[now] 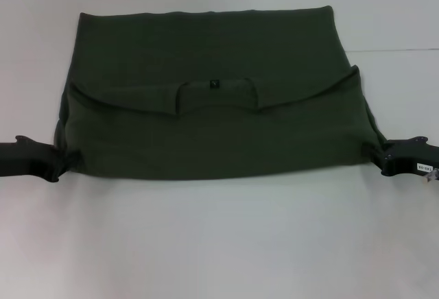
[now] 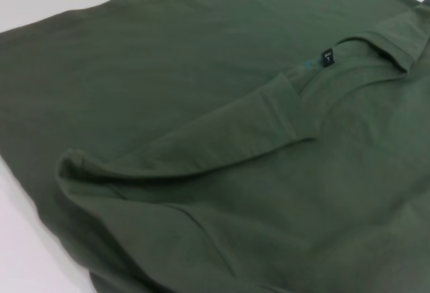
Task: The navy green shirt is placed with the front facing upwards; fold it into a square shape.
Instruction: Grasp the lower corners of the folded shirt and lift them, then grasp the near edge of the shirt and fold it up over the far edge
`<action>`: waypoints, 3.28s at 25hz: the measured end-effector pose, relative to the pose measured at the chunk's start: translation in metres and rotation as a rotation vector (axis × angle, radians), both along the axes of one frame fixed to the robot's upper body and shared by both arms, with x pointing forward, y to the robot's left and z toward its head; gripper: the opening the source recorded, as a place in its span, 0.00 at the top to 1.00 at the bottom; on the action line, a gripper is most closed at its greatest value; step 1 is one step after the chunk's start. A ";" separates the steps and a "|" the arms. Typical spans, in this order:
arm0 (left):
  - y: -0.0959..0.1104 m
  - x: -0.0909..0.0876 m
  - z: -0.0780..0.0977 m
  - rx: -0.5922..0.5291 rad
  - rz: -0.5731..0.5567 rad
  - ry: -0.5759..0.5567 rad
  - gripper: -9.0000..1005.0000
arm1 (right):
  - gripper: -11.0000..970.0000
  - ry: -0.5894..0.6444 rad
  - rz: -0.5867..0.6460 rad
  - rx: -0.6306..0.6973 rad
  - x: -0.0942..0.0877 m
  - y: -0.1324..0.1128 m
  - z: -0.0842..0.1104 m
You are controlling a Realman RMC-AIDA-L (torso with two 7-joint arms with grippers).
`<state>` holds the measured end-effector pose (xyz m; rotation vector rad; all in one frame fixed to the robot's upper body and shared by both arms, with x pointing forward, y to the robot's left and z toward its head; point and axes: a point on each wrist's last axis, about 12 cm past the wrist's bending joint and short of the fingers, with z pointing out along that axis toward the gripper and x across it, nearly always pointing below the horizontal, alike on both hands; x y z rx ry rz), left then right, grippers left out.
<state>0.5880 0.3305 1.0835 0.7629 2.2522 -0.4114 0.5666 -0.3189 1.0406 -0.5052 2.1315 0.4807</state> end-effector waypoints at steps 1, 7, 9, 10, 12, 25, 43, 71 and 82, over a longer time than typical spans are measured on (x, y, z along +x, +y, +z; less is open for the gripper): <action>0.000 0.000 0.000 0.001 -0.003 -0.001 0.92 | 0.82 0.000 -0.002 -0.001 0.000 0.000 0.000; 0.001 -0.010 -0.003 -0.003 -0.079 -0.050 0.91 | 0.94 0.001 -0.006 -0.002 -0.004 -0.004 -0.002; 0.004 -0.015 -0.004 -0.016 -0.101 -0.085 0.91 | 0.94 -0.002 0.000 -0.003 -0.008 -0.005 -0.004; 0.006 -0.019 -0.004 -0.024 -0.107 -0.107 0.91 | 0.94 -0.004 0.004 -0.001 -0.010 -0.006 -0.005; 0.010 -0.024 -0.004 -0.035 -0.116 -0.142 0.91 | 0.94 -0.016 0.021 0.013 -0.015 -0.006 -0.005; 0.033 -0.072 -0.016 -0.064 -0.153 -0.157 0.90 | 0.94 -0.176 0.104 0.189 -0.078 -0.024 -0.004; 0.063 -0.195 -0.028 -0.118 -0.197 -0.282 0.90 | 0.94 -0.241 0.204 0.256 -0.158 -0.011 -0.034; 0.056 -0.226 -0.028 -0.169 -0.319 -0.252 0.88 | 0.94 -0.280 0.229 0.274 -0.221 -0.019 -0.036; 0.063 -0.221 -0.025 -0.203 -0.233 -0.264 0.88 | 0.94 -0.282 0.154 0.309 -0.213 -0.026 -0.032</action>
